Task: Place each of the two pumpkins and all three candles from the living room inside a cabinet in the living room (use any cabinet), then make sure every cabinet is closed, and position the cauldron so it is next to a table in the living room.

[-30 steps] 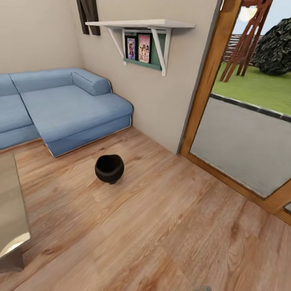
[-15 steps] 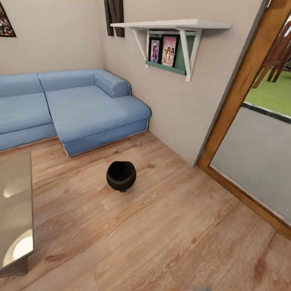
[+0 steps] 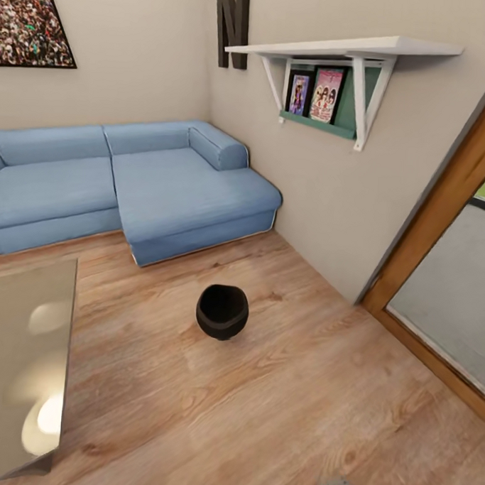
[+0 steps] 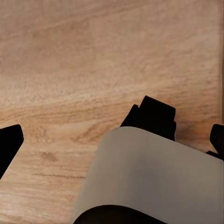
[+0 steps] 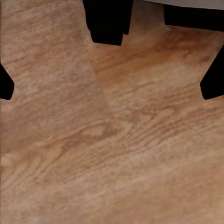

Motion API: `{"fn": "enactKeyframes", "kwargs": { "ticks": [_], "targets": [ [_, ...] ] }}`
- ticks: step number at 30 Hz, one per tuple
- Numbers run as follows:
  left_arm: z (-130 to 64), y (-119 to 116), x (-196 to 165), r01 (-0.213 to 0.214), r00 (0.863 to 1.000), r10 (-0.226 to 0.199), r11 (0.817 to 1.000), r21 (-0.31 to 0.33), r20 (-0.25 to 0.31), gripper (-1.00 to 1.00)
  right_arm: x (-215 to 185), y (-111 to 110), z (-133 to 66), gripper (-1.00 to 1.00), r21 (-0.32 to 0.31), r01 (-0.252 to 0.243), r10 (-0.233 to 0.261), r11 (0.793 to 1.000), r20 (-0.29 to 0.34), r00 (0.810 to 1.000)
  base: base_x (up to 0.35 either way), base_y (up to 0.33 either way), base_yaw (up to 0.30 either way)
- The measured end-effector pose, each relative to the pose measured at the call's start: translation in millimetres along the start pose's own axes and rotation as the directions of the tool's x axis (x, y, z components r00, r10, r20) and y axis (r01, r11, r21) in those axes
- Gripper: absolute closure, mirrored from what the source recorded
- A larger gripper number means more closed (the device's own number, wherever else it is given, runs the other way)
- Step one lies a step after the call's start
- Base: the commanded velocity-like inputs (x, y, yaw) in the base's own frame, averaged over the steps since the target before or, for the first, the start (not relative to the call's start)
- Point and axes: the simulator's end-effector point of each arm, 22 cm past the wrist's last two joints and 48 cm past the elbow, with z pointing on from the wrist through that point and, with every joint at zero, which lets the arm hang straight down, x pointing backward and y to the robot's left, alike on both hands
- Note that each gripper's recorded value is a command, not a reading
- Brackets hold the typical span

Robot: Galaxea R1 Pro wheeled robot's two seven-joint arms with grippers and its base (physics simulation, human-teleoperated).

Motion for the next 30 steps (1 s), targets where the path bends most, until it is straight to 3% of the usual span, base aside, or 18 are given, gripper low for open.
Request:
{"fn": "enactKeyframes", "kwargs": {
  "ticks": [17, 21, 30],
  "targets": [
    [-1.6, -1.4, -4.1, 0.004, 1.000, -0.004, 1.000, 0.004, 0.010, -1.00, -4.3, -0.8, -1.5, -1.00, 0.003, -0.001, 0.001, 1.000, 0.009, 1.000, 0.333, 0.000, 0.272],
    [-1.9, -2.0, -4.4, 0.004, 1.000, -0.004, 1.000, 0.005, 0.011, -1.00, -3.7, -3.7, -1.7, -1.00, 0.006, 0.000, 0.000, 1.000, 0.007, 1.000, 0.316, 0.002, 0.093],
    [-4.5, -11.5, -3.4, 0.007, 1.000, -0.007, 1.000, 0.020, 0.013, -1.00, -3.3, -5.0, -1.7, -1.00, 0.007, 0.000, 0.000, 1.000, 0.006, 1.000, 0.064, -0.025, 0.004]
  ]
}}
